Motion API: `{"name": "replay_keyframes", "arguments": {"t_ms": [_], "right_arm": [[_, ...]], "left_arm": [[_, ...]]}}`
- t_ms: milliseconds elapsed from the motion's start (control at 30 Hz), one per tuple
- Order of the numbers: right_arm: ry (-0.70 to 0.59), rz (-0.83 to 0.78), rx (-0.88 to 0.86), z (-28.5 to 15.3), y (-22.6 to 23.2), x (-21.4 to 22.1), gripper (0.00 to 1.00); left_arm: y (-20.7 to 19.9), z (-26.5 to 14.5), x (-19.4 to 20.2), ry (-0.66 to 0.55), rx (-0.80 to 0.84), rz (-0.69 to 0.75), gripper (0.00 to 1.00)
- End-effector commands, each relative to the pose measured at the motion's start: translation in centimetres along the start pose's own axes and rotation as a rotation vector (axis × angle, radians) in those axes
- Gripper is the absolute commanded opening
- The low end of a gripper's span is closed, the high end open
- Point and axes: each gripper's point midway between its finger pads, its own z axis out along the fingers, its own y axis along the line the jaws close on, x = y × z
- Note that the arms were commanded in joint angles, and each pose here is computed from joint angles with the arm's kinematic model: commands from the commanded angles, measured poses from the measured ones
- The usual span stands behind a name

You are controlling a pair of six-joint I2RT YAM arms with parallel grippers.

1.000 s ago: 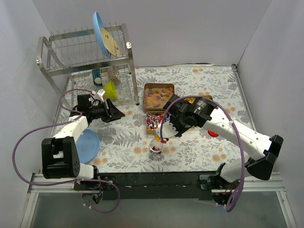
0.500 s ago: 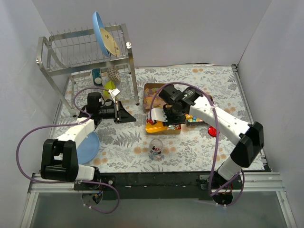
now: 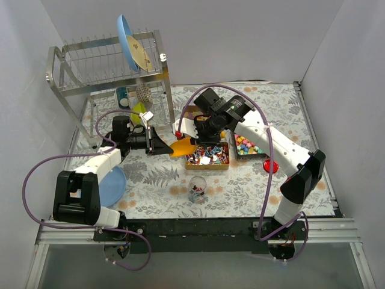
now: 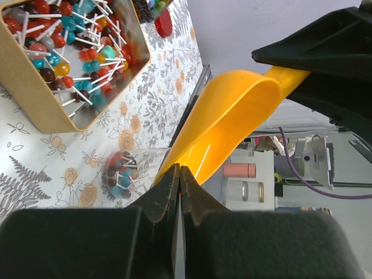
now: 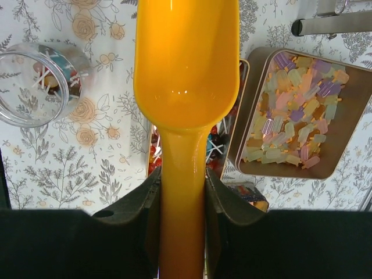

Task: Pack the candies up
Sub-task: Adjust the spatula, then scoop the fake candies from the storage box.

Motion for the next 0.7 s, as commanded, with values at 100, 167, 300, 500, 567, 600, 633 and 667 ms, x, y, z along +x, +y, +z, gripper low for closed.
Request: {"name": "replay_keyframes", "arguments": {"t_ms": [100,167,300,500,567,600,633,667], "right_arm": [[-0.084,0.001,0.015,-2.9,1.2,-0.6,0.01],[-0.024,0.063,0.020,-2.4,0.9,2.6,0.01],[0.066,0.139,0.029,-2.0,0.7,6.9,0.01],[0.257,0.143,0.052,-1.2,0.8,11.9,0.01],[0.343,0.119,0.064,-1.2,0.5,13.6,0.01],[0.371,0.113,0.062,-1.1,0.4,14.2,0.01],[0.414,0.106,0.065,-1.2,0.1,14.9,0.01],[0.431,0.114,0.063,-1.5,0.0,15.4,0.01]], "left_arm": [[-0.5,-0.5,-2.7,-0.075,-0.030,0.103,0.00],[-0.4,-1.2,-3.7,-0.109,-0.061,0.102,0.07],[3.8,-1.7,-3.9,-0.164,-0.239,0.047,0.14],[8.9,-1.6,-2.1,-0.188,-0.371,-0.078,0.06],[10.5,-1.4,-1.2,-0.195,-0.400,-0.150,0.00],[10.7,-1.3,-1.4,-0.207,-0.395,-0.149,0.00],[11.5,-1.1,-0.9,-0.201,-0.408,-0.181,0.00],[11.7,-0.9,-0.8,-0.195,-0.411,-0.185,0.00]]}}
